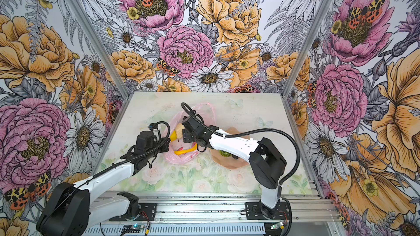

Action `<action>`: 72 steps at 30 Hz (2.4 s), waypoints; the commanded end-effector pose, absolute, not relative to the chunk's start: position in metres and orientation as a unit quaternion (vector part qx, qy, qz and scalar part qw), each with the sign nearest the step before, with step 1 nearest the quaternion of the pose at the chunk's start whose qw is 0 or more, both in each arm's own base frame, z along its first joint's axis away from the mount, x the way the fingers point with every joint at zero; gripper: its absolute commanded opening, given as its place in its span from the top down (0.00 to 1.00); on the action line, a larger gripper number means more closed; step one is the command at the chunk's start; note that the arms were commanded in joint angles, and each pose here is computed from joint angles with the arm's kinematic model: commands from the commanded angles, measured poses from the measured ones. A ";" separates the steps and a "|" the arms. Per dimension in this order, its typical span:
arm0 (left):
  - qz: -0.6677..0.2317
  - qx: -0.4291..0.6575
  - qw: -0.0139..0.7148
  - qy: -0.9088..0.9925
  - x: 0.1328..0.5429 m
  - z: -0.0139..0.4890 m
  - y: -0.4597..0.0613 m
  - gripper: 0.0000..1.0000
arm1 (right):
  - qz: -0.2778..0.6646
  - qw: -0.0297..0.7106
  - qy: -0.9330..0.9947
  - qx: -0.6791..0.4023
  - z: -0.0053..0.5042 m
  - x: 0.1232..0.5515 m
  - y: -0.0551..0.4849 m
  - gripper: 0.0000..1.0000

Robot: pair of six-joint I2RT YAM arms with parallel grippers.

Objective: Take fruits out of the plastic bag
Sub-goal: Pick up the fruit from the plastic bag.

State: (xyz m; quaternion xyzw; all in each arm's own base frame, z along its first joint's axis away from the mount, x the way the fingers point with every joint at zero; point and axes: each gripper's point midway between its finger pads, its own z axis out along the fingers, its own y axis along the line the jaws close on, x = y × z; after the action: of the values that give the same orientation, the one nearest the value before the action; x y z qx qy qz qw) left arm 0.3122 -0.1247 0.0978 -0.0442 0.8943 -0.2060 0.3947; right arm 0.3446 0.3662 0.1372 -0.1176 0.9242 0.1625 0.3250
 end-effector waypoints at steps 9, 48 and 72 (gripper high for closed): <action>-0.217 -0.052 0.404 0.887 0.312 0.104 -0.127 1.00 | 0.215 0.319 0.920 -0.072 0.117 0.372 0.412 0.23; -0.206 -0.049 0.411 0.887 0.313 0.105 -0.124 1.00 | 0.235 0.322 0.917 0.038 0.063 0.430 0.446 0.41; -0.208 -0.079 0.406 0.886 0.318 0.099 -0.107 1.00 | 0.193 0.383 0.896 -0.117 0.159 0.364 0.389 0.46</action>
State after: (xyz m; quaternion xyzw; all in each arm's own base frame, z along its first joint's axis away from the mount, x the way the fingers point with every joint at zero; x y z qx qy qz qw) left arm 0.3184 -0.1083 0.1009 -0.0717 0.8889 -0.1989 0.4063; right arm 0.3711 0.4025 0.1452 -0.0809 0.9019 0.2140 0.3663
